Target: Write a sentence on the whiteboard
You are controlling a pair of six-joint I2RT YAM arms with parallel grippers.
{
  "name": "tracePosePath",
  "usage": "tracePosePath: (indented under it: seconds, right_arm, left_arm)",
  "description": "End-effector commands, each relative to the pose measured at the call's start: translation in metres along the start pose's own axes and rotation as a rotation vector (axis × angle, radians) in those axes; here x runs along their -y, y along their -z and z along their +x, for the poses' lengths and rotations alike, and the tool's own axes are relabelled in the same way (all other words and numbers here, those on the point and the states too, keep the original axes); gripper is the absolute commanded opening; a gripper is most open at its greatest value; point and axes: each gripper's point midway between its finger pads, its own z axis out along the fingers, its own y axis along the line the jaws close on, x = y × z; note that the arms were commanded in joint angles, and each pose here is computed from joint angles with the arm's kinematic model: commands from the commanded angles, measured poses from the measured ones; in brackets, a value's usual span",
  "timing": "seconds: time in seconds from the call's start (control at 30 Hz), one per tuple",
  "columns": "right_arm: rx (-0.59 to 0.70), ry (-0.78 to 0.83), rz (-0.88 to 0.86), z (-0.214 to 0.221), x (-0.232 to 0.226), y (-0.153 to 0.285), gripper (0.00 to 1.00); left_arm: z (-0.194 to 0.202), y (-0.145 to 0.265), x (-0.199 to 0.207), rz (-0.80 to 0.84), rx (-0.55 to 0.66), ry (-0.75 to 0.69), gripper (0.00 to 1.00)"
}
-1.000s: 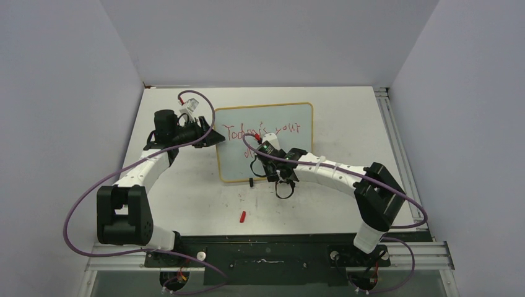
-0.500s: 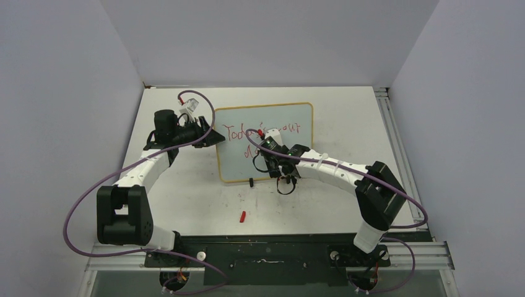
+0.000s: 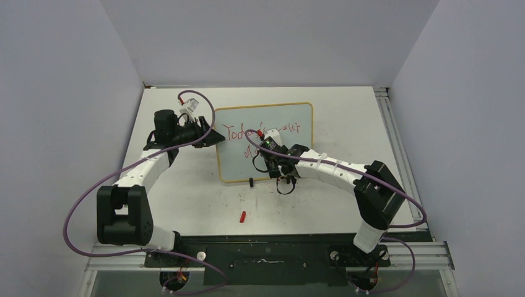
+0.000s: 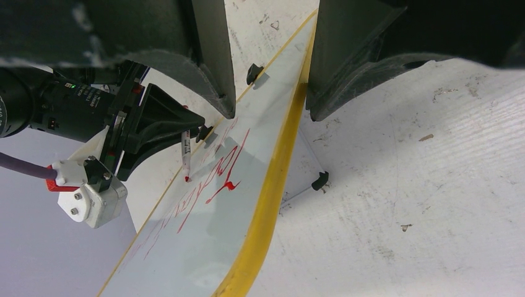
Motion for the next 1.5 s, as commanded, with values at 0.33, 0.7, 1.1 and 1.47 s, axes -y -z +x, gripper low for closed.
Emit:
tracePosePath:
  seconds: [0.33,0.7,1.1,1.47]
  right_arm:
    - [0.001,0.005,-0.032,-0.005,-0.011,-0.006,0.05]
    - [-0.038,0.022,-0.072,0.017,-0.031,-0.011,0.05]
    - [-0.073,0.045,-0.120,0.039,-0.055,-0.014,0.05]
    - [-0.046,0.070,-0.126,0.030,-0.064,0.005,0.05]
  left_arm:
    - [-0.012,0.005,0.023,0.070,0.031,-0.061,0.44]
    - [-0.013,0.005,0.024,0.073,0.032,-0.062,0.44]
    - [-0.012,0.005,0.024,0.073,0.032,-0.061,0.44]
    - [-0.013,0.005,0.024,0.073,0.034,-0.062,0.44]
